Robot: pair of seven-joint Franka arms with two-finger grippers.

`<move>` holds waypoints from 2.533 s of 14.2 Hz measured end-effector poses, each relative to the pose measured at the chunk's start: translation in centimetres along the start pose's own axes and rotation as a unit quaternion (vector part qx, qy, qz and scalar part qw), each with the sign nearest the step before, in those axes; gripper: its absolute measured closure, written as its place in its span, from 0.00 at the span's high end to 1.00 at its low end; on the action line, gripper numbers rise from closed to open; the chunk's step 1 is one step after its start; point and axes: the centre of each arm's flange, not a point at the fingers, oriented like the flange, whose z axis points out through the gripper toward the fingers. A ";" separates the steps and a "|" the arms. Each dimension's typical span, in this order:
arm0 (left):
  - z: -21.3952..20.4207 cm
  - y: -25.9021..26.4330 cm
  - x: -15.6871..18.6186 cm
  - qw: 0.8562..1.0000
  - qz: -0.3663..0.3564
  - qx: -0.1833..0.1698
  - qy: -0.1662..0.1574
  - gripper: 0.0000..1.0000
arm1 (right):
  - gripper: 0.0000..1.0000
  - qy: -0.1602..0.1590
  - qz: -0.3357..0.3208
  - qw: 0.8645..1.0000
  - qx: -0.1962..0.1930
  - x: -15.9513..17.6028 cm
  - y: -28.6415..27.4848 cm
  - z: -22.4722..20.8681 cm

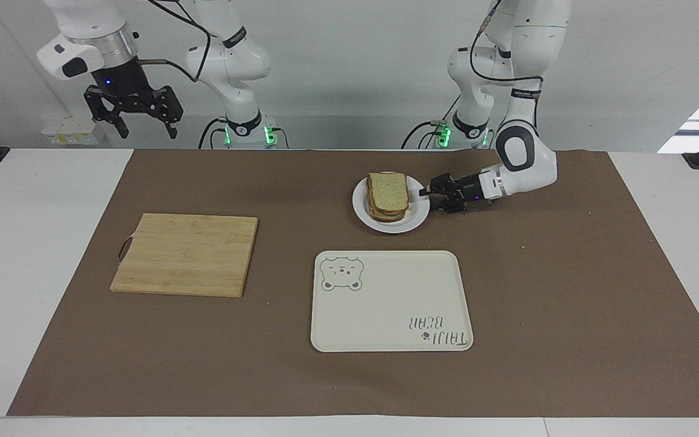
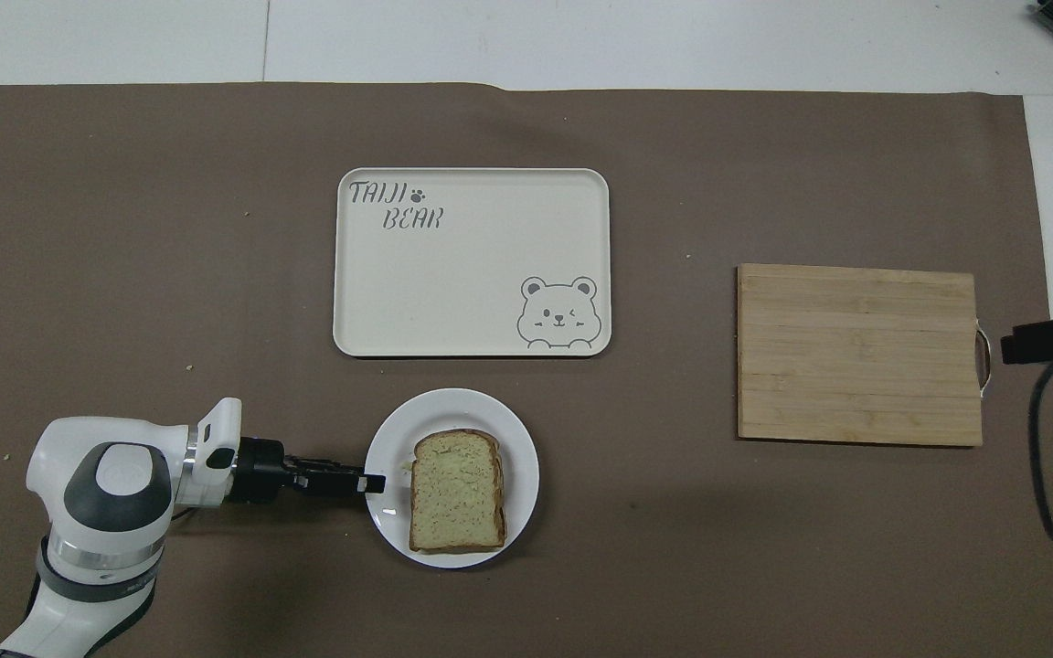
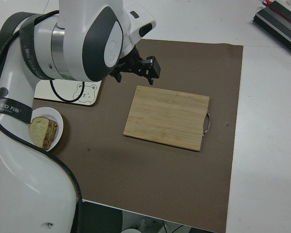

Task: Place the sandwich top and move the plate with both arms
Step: 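Grip the white plate rim with the left gripper, then slide the plate with the left gripper onto the bear tray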

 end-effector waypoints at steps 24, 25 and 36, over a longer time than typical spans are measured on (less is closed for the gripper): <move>0.2 -0.3 -0.6 0.999 -0.034 -0.033 0.025 0.04 | 1.00 0.000 0.000 1.000 0.000 0.0 0.0 0.0; -0.7 -0.3 -0.1 0.998 -0.039 -0.041 0.032 0.04 | 1.00 0.000 0.000 1.000 0.000 0.0 0.0 0.0; -7.7 2.6 13.6 0.994 -0.092 -0.033 0.051 0.04 | 1.00 0.000 0.000 1.000 0.000 0.0 0.0 0.0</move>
